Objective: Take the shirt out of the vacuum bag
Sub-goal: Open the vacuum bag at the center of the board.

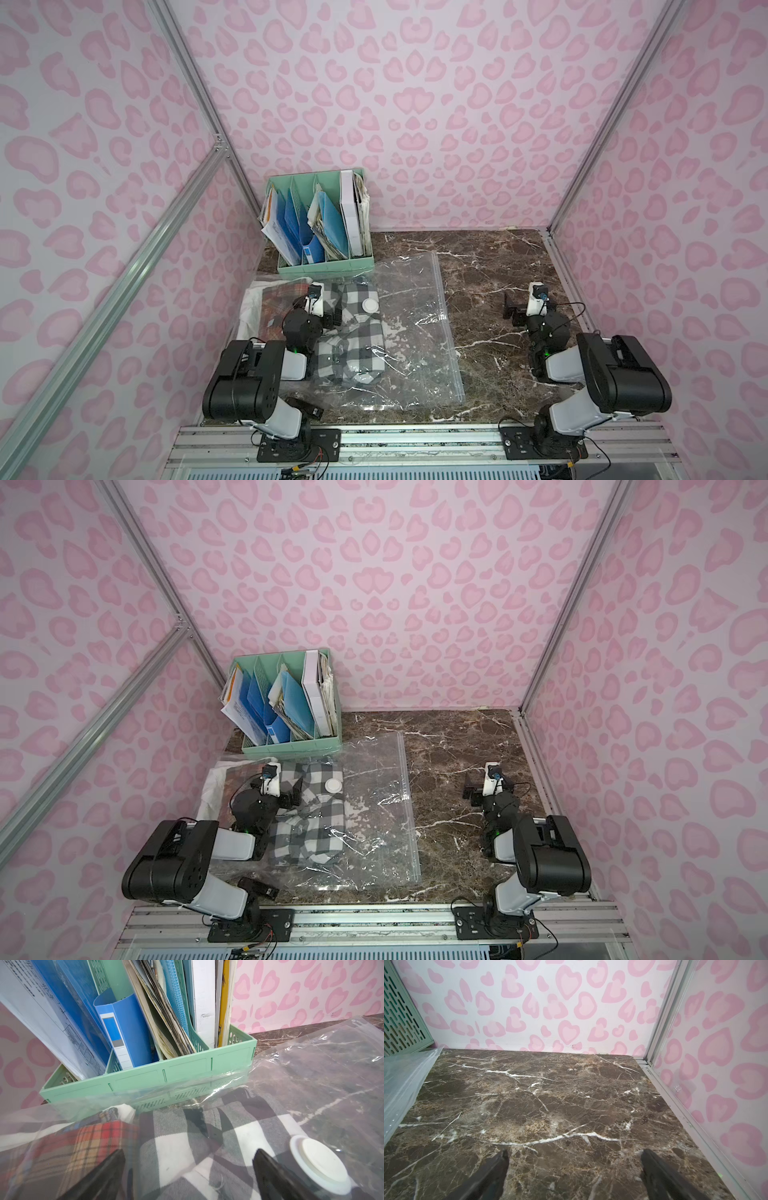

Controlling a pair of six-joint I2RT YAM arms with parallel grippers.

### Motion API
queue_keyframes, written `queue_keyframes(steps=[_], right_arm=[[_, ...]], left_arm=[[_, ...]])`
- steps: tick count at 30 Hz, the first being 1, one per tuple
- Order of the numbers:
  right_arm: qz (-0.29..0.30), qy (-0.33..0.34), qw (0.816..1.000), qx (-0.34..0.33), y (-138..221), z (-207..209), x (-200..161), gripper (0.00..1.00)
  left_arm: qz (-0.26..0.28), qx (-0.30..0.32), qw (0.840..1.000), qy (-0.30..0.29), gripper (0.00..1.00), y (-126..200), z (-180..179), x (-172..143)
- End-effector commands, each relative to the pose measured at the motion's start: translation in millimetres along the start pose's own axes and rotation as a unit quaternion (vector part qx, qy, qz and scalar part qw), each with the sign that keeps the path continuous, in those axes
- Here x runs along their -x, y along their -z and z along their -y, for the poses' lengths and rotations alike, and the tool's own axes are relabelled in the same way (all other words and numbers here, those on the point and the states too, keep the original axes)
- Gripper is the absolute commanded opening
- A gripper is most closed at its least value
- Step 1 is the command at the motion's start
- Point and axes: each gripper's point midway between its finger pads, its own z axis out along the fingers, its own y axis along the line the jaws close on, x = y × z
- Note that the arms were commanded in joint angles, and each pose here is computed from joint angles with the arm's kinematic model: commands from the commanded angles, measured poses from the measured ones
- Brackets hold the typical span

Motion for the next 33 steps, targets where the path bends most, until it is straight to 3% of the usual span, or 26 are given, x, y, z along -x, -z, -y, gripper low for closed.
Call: queue_keyframes(steps=[1,27,29,30,33], right_arm=[[0.030,0.001,1.000,-0.001,0.0,0.0,15.1,1.00],[0.031,0.001,1.000,-0.003,1.2,1.1,15.0,1.00],[0.049,0.009,0.999,-0.013,10.4,-0.5,31.0,1.00],[0.041,0.003,0.999,-0.021,8.6,0.2,42.5,1.00],[-0.052,-0.084,0.994,-0.046,-0.3,10.5,62.3,0.99]], left_arm=[[0.027,-0.002,1.000,-0.001,0.99,-1.0,0.0,14.0],[0.028,0.001,1.000,-0.001,0.98,0.0,-0.4,14.9],[0.024,0.015,1.000,0.007,0.98,-6.0,-7.0,30.6],[-0.008,0.033,0.999,0.020,0.98,-15.0,-14.9,41.8],[-0.050,0.042,0.995,0.072,0.98,-27.1,-24.2,100.0]])
